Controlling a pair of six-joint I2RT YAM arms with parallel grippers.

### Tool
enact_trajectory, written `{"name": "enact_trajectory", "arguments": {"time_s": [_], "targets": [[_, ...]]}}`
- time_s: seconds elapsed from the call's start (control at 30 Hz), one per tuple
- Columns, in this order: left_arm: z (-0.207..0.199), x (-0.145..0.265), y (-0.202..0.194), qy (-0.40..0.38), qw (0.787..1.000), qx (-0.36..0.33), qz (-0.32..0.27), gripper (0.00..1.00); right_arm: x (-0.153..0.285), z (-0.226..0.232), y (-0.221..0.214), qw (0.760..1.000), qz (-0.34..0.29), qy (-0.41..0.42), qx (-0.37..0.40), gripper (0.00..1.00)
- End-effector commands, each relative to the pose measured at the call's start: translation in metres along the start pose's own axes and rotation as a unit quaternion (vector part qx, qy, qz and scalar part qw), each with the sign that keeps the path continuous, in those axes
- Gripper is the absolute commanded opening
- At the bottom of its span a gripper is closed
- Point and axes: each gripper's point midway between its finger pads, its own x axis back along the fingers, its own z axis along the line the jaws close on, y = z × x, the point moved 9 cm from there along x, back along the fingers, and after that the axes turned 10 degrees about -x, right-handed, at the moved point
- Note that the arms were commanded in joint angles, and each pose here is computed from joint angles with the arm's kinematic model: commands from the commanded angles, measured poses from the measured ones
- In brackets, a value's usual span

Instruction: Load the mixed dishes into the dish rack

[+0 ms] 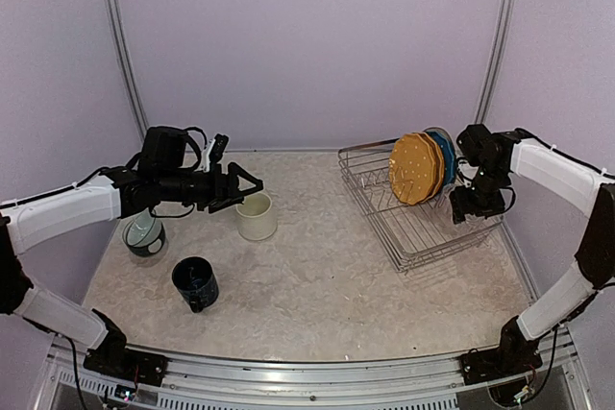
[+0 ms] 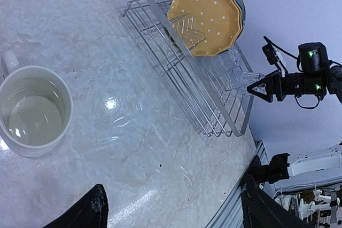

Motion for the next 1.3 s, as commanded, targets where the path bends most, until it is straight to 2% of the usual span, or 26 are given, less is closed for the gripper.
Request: {"name": "enact_trajectory", "arguments": {"time_s": [0.0,0.2,0.33,0.6,0.77,0.93,1.07,1.27], "targets": [[0.004,-0.005,-0.006,0.009,1.000,-0.006,0.010,0.82,-0.019,-0.006,0.003,1.000,0.025,-0.008,0.006,0.20],[0.005,-0.004,-0.007,0.015,1.000,-0.006,0.011,0.82,-0.044,-0.010,0.007,0.999,0.052,-0.009,0.010,0.29],[0.007,-0.004,-0.008,0.024,1.000,-0.004,0.012,0.82,-0.052,-0.016,0.010,0.998,0.059,-0.020,0.009,0.41],[0.015,0.004,-0.007,0.084,0.996,-0.011,0.018,0.83,-0.064,-0.020,0.014,0.997,0.065,-0.035,0.016,0.78],[0.026,0.016,-0.007,0.146,0.989,-0.008,0.028,0.85,-0.057,-0.023,0.017,0.997,0.053,-0.047,0.012,0.96],[0.045,0.034,-0.007,0.208,0.977,0.022,0.029,0.87,-0.045,-0.027,0.019,0.998,0.030,-0.052,0.005,1.00],[0.061,0.053,-0.008,0.274,0.960,0.046,0.023,0.89,-0.026,-0.028,0.027,0.999,-0.015,-0.042,-0.003,1.00],[0.089,0.086,-0.012,0.408,0.908,0.091,0.030,0.91,0.017,-0.023,0.039,0.995,-0.098,0.013,-0.004,1.00]]}}
